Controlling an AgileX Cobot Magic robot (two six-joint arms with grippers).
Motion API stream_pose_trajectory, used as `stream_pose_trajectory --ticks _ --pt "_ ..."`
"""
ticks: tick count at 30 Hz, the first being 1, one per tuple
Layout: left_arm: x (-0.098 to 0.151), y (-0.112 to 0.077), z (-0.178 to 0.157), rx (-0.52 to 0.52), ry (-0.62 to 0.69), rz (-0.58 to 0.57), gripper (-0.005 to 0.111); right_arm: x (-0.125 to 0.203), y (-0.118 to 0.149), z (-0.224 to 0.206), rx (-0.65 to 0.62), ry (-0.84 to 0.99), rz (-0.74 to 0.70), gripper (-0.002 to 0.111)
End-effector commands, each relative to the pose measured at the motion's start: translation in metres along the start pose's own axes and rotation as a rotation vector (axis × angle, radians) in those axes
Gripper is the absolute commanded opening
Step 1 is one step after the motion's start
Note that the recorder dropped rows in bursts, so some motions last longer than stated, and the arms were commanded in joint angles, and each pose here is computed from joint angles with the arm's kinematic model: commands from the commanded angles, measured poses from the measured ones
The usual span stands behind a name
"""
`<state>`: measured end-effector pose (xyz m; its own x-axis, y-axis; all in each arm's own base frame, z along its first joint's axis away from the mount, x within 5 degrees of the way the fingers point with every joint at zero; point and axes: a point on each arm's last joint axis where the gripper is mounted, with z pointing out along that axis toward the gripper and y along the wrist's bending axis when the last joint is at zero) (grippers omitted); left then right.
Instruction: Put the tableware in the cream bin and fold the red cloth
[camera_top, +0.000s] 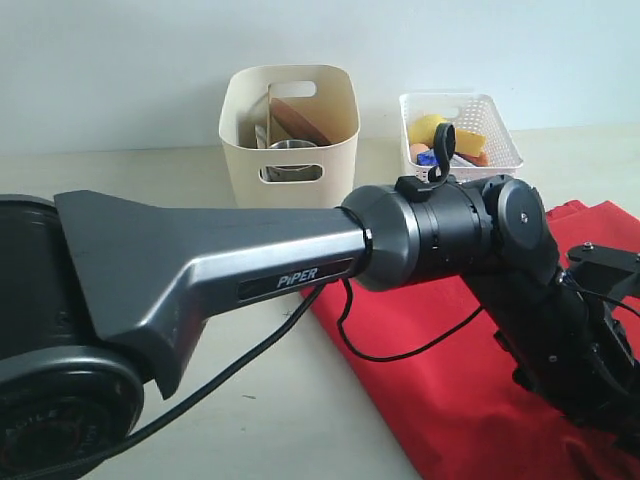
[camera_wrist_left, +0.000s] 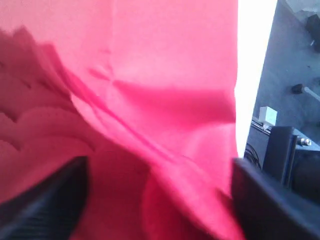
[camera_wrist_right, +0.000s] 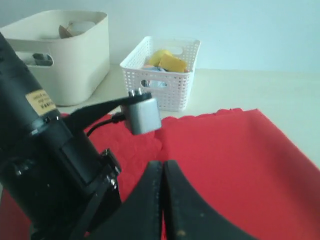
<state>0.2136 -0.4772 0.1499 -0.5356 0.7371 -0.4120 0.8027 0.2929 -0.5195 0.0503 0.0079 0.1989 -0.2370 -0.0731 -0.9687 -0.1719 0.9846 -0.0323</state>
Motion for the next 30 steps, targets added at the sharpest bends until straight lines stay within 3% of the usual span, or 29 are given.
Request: stream_pose_trajectory --ticks 1,8,13,16,21,24,30 --pt "-0.009 -0.012 -0.024 -0.021 -0.043 0.045 0.099 -0.037 -0.001 -0.013 0.005 -0.070 0.004 0.000" --pt "-0.020 -0.030 -0.061 -0.051 -0.098 0.099 0.098 -0.084 -0.003 -0.035 0.009 -0.231 0.005 0.000" --pt "-0.020 -0.027 -0.076 -0.090 -0.069 0.092 0.098 -0.092 -0.003 -0.039 0.009 -0.275 0.005 0.000" --pt "-0.016 -0.023 -0.088 -0.168 -0.017 0.083 0.097 -0.092 -0.003 -0.039 0.009 -0.275 0.005 0.000" --pt "-0.007 -0.012 -0.118 -0.387 0.022 0.045 0.094 -0.093 -0.003 -0.040 0.008 -0.289 0.015 0.000" --pt "0.003 -0.006 -0.139 -0.447 0.022 0.017 0.094 -0.087 -0.003 -0.037 -0.016 -0.210 0.183 0.000" --pt "0.033 0.010 -0.185 -0.489 -0.016 -0.065 0.094 -0.084 0.004 -0.027 -0.069 0.089 0.155 0.000"
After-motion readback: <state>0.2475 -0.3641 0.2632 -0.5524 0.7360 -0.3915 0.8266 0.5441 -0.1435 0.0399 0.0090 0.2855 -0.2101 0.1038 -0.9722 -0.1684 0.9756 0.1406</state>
